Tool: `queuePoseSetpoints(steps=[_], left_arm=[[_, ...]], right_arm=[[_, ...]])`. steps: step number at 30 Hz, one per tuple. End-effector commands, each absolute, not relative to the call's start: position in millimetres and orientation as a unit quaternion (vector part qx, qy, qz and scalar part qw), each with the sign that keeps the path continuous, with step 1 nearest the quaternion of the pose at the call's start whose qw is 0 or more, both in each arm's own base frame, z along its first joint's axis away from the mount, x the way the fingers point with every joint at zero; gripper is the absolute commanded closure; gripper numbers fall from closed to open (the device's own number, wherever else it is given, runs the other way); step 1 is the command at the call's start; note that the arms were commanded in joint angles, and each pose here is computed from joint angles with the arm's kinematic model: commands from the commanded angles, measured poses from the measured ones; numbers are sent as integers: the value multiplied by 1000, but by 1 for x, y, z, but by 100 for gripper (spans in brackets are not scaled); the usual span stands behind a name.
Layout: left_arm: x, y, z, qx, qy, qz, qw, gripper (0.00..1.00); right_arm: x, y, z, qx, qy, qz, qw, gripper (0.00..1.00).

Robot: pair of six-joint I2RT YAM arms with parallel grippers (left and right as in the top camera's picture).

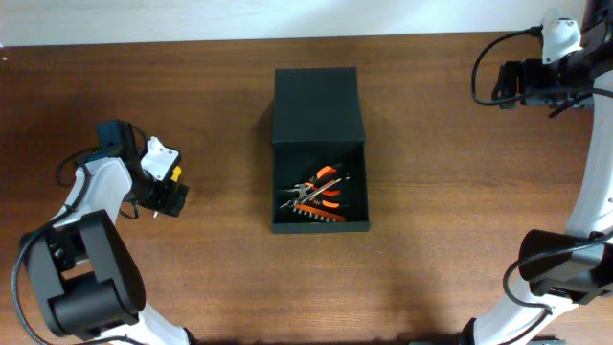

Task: Pack container
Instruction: 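Lower the left gripper and grasp the yellow-black screwdriver handle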

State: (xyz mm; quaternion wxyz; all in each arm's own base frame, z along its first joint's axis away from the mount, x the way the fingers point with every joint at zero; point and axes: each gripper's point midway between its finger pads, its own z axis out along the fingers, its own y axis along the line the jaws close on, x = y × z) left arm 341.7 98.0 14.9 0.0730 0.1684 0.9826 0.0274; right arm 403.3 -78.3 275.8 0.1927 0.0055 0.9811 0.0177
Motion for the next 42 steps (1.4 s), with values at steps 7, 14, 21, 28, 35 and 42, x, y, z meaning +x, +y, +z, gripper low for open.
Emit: queuePoseSetpoints(steps=[7,14,21,28,35,42], left_arm=[[334,110,-3,167,984,59,33,1],[347,100,-2,183,980,65,50,1],[358,88,-1,199,975,70,67,1],[357,86,-6,184,979,62,63,0],[347,73,-36,176,984,14,34,0],[345,70,-46,169,985,4,27,0]], right_arm=[[404,-76,274,8,981,25,191,1],[404,-76,274,8,981,25,191,1],[404,-76,274,8,981,25,191,1],[404,-76,274,8,981,25,191,1],[403,-76,274,8,981,25,190,1],[401,-76,273,9,982,24,185,1]])
